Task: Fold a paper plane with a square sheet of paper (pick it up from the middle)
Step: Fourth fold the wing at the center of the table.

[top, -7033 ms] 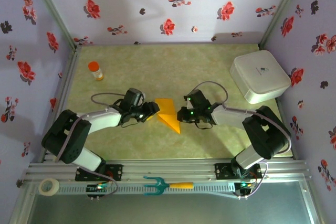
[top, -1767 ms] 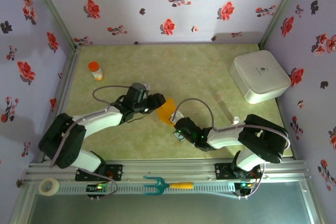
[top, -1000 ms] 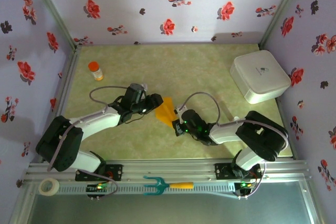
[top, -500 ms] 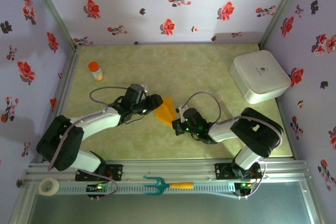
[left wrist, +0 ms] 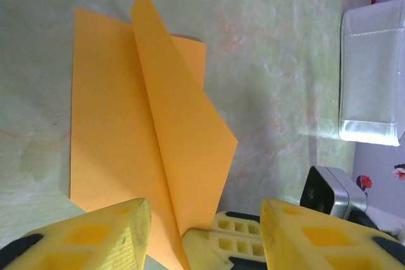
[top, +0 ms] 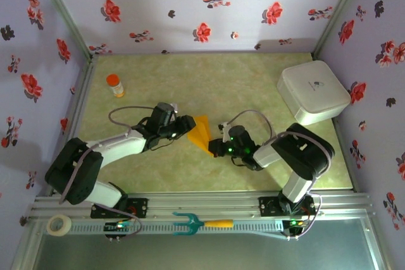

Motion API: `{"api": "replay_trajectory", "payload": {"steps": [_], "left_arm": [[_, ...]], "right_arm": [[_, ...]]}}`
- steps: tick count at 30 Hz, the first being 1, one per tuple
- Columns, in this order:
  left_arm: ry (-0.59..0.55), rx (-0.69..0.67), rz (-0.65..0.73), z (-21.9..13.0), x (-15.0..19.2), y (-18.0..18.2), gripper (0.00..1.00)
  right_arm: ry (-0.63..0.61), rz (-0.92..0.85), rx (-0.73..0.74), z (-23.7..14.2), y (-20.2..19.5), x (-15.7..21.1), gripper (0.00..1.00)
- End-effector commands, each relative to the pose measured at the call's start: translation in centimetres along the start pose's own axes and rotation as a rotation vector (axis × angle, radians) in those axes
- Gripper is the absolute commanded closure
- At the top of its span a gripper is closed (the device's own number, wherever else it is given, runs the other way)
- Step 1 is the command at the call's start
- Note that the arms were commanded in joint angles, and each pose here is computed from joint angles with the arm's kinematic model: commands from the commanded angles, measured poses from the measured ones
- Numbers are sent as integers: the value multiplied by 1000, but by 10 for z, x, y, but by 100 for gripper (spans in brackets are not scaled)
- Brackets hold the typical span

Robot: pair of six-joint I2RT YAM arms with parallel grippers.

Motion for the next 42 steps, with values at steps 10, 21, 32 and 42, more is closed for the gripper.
{"api": "replay_trajectory", "payload": {"steps": [10, 21, 32, 42], "left_arm": [[54, 25, -8, 18, 3, 2, 65], [151, 84, 29, 50, 7, -15, 91], [178, 67, 14, 71, 12, -6, 92], [183, 49, 6, 77, 13, -2, 91]], "right_arm": [[29, 165, -51, 0, -13, -3, 98], [39, 182, -5, -3, -15, -4, 96], [48, 217, 4, -3, -17, -3, 97], [67, 232, 30, -2, -20, -2, 97]]}}
Point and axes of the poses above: each hand's point on the last joint's axis, 136 mm out from that joint toward the fingers, its own z axis out along the fingers, its own y axis along the line the jaws close on, x = y × z, the point moved 7 cm from there along -z, back along the fingers, and after that the axes turned 3 degrees about z, right-handed, at the moved point
